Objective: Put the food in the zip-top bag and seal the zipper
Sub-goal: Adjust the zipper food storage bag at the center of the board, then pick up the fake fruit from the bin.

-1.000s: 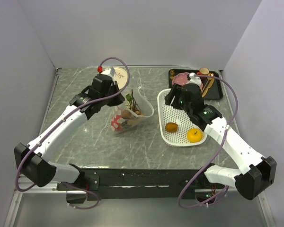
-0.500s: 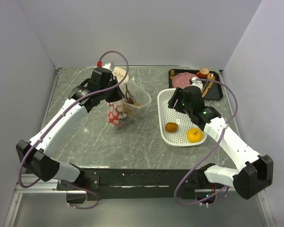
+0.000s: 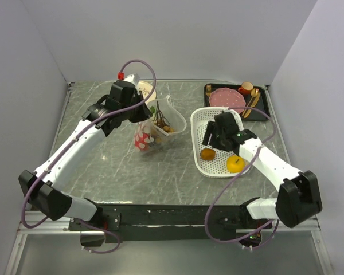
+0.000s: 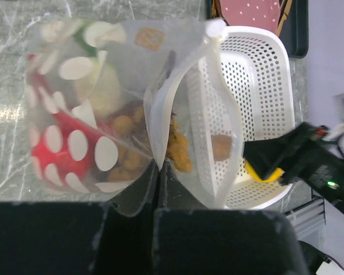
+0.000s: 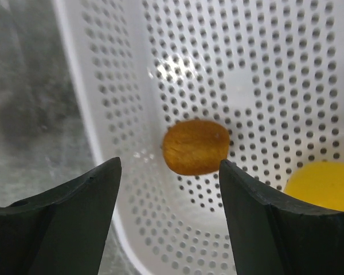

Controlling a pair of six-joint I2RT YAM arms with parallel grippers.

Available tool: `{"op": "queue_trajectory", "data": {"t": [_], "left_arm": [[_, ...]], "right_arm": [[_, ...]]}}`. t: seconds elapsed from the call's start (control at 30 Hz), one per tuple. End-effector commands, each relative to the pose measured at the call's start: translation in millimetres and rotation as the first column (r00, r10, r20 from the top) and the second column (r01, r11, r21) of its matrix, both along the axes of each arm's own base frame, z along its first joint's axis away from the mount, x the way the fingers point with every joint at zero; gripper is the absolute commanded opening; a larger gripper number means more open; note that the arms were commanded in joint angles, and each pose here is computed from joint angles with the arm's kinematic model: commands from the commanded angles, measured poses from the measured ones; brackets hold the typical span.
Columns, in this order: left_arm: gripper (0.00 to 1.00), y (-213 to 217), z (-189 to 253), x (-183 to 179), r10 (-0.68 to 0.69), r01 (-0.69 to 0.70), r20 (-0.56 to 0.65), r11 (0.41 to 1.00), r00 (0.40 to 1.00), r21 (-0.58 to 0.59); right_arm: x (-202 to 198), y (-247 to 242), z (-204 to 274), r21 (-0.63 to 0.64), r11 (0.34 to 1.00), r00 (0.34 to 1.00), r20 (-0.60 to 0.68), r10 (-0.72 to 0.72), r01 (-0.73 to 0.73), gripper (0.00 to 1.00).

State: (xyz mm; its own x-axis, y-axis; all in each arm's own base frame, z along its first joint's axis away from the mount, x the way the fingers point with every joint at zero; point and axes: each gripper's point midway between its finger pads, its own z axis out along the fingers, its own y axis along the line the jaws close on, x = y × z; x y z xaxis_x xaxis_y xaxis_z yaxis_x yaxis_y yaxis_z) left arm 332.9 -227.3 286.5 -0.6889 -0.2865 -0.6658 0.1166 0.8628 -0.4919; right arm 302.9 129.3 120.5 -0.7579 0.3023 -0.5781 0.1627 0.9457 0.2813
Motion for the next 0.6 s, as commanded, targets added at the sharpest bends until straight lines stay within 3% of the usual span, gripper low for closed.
{"op": "queue_trajectory", "data": {"t": [0.0,0.03,0.4,0.57], "left_arm": [[0.01,-14,11,3,-0.059,0.062,0.047,0.997,0.997,-0.053],[0.01,-14,9,3,-0.061,0.063,0.044,0.997,0.997,-0.049],[0.01,-18,1,3,-0.078,0.080,0.034,0.995,0.996,-0.055],[0.01,-16,-1,2,-0.074,0.076,0.035,0.996,0.997,-0.047]], "right_arm": [[-8,6,-25,0.025,1.000,0.996,-0.085,0.006,-0.004,0.81],[-10,5,-30,0.024,1.000,0.995,-0.099,0.002,0.001,0.95],[4,10,-60,-0.007,1.000,0.990,-0.144,0.007,-0.008,0.94],[5,11,-74,-0.011,1.000,0.985,-0.173,0.005,-0.008,0.88]]}}
